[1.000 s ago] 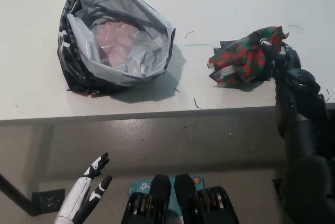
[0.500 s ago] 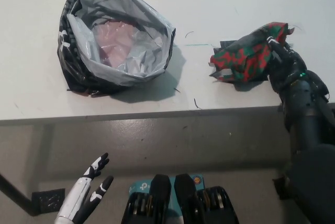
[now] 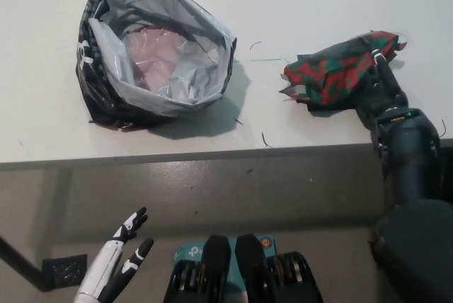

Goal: The robot uses its right hand to pick up a bag of coffee beans and puts it in the black plastic bag, then the robot grabs the top of the bag and lifts it.

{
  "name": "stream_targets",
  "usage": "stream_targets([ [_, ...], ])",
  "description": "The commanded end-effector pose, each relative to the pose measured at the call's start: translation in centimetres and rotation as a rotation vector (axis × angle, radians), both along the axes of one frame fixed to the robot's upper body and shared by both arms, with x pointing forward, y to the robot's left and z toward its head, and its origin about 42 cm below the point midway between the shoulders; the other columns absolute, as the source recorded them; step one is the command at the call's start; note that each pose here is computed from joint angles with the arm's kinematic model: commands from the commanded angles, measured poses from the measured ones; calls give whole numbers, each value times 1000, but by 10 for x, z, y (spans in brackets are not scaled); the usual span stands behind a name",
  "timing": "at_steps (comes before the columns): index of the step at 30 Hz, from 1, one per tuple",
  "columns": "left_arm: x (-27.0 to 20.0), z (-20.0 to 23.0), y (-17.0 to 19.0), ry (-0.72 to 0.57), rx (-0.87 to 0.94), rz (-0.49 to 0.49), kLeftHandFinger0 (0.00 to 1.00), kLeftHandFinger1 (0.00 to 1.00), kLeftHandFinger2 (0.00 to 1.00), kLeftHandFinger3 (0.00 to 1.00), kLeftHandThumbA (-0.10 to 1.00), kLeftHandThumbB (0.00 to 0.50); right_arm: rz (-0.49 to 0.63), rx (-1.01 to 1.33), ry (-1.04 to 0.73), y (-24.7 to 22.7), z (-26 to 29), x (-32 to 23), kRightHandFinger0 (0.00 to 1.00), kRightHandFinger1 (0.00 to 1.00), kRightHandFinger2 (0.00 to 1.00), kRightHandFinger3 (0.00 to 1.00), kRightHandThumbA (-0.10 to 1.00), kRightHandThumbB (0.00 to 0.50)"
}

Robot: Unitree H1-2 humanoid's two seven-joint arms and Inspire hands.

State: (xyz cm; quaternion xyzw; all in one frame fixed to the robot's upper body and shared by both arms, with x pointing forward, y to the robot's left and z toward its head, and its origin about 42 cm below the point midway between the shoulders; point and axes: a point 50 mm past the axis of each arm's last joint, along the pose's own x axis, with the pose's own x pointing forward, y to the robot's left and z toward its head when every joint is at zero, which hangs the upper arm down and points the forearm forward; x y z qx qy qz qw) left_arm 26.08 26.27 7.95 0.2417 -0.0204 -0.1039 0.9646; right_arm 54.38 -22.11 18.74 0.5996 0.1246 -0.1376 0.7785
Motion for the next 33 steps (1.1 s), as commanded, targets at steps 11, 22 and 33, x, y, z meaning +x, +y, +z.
stream_targets([
  [11, -9, -4, 3, -32, -16, 11, 1000, 1000, 1000, 1000, 956, 128, 40, 485, -438, 66, 141, 21, 0, 237, 720, 1000, -100, 9],
  [22, -14, -8, 2, -23, -27, 13, 1000, 1000, 1000, 1000, 962, 129, 53, 537, -486, 70, 148, 22, 0, 254, 683, 1000, -100, 14],
  [33, -18, -12, 3, -13, -33, 11, 1000, 1000, 1000, 1000, 957, 124, 80, 588, -633, 69, 201, 24, 0, 219, 748, 1000, -100, 59],
])
